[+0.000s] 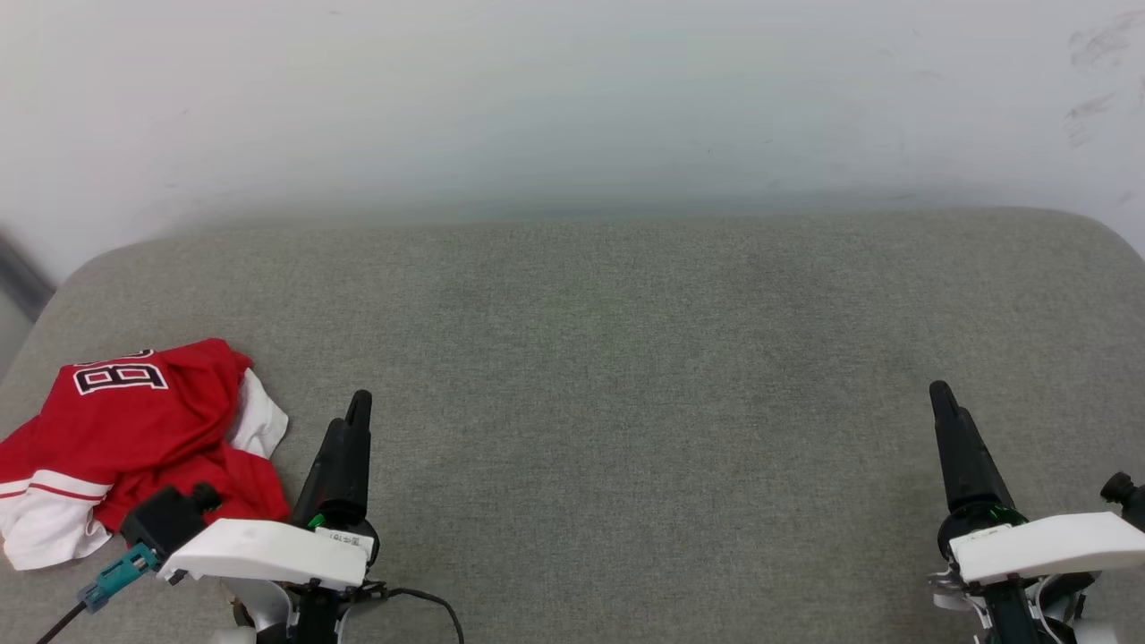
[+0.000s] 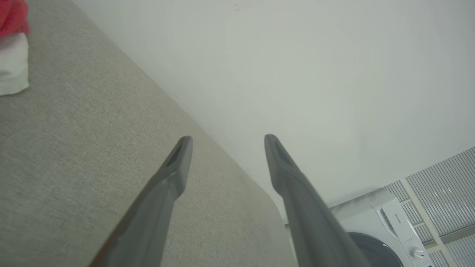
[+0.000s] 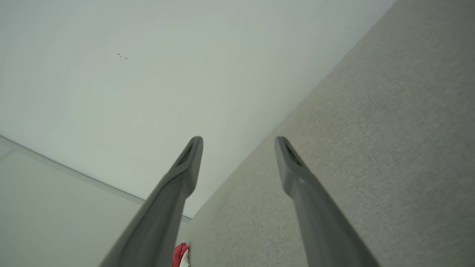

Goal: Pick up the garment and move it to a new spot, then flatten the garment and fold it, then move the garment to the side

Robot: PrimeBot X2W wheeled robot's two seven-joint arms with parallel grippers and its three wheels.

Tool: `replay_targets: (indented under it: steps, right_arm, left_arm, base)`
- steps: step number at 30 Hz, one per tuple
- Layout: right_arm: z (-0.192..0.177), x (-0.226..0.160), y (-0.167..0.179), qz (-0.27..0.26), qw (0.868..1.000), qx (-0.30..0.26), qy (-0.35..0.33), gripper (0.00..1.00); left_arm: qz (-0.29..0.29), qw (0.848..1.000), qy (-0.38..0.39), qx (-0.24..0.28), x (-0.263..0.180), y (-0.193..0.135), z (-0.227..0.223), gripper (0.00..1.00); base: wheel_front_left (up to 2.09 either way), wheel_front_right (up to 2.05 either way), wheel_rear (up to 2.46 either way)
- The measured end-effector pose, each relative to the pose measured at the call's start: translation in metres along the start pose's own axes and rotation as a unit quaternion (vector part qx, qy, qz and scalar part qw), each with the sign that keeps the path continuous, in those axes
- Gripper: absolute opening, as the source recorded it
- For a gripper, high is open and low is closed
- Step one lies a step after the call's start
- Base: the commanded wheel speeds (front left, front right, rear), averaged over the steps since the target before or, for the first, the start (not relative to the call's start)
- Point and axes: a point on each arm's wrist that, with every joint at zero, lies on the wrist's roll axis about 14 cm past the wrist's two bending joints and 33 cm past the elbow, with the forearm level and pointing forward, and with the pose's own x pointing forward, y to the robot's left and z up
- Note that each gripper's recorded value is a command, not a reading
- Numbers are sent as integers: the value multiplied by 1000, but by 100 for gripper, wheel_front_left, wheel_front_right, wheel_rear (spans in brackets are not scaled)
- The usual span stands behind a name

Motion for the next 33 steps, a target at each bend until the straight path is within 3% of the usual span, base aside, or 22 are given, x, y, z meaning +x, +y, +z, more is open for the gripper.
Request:
replay_targets:
  steps: [9,20,33]
  right_arm:
    - [0,1,11,23,993,-118,13,100]
    - [1,2,20,40,974,-223,18,100]
    - [1,1,25,50,950,-307,17,100]
  left_arm:
    - [-13,993,-1,120,0,-6,2,100]
    - [-18,971,-2,239,-1,-8,5,100]
    - [-23,944,-4,328,-3,-9,5,100]
  base:
    - [0,0,0]
    - [0,0,0]
    - [0,0,0]
